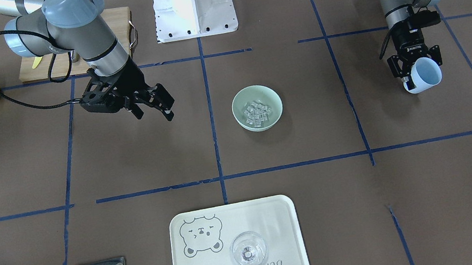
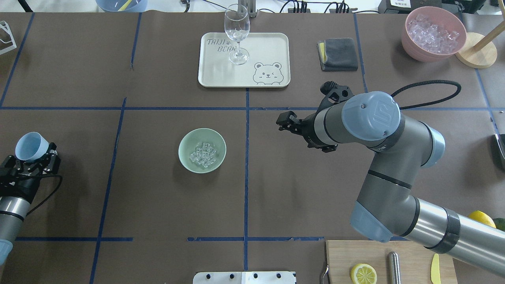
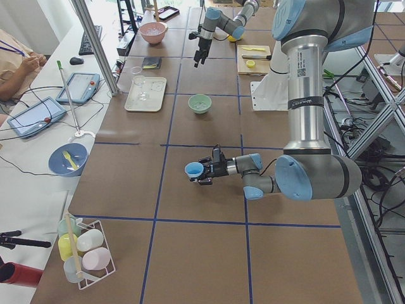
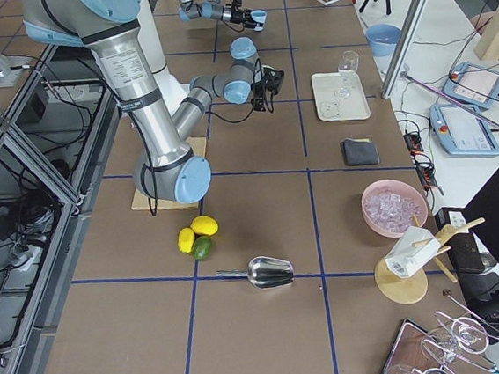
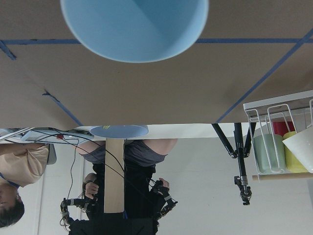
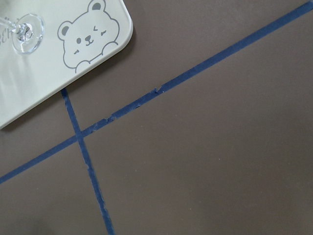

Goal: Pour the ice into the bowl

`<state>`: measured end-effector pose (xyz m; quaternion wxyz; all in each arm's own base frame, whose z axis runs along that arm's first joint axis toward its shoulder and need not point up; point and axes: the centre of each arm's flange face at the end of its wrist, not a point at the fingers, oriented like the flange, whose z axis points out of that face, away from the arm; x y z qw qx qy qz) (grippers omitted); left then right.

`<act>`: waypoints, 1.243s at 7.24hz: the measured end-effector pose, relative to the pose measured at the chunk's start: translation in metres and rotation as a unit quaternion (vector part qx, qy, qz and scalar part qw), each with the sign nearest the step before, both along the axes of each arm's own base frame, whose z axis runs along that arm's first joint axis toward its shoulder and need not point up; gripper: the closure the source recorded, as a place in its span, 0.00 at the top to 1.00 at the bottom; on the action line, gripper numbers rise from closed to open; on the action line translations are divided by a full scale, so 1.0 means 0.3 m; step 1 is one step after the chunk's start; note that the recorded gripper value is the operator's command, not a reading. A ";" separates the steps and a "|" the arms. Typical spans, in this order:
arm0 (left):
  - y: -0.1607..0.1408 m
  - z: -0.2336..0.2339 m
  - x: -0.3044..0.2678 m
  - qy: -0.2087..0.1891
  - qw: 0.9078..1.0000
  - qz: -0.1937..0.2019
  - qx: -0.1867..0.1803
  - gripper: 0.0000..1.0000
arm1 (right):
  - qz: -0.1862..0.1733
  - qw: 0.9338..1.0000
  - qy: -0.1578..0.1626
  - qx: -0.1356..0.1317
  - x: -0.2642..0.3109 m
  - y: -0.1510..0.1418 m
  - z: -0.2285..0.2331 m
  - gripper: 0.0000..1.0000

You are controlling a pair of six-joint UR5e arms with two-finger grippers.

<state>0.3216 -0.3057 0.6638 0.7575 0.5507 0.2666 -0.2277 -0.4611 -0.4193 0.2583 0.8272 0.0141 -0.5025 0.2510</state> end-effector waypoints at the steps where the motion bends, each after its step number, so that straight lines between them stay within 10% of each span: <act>1: 0.001 0.018 -0.004 -0.006 1.000 0.000 -0.001 0.99 | -0.001 1.000 -0.001 0.000 -0.001 0.002 -0.002 1.00; 5: 0.026 0.030 -0.048 -0.002 0.999 0.040 -0.025 1.00 | 0.004 1.000 -0.005 -0.005 -0.009 0.013 -0.010 1.00; 9: 0.152 -0.074 -0.222 0.006 0.973 0.220 -0.075 1.00 | 0.011 1.000 -0.004 -0.008 -0.076 0.078 -0.014 1.00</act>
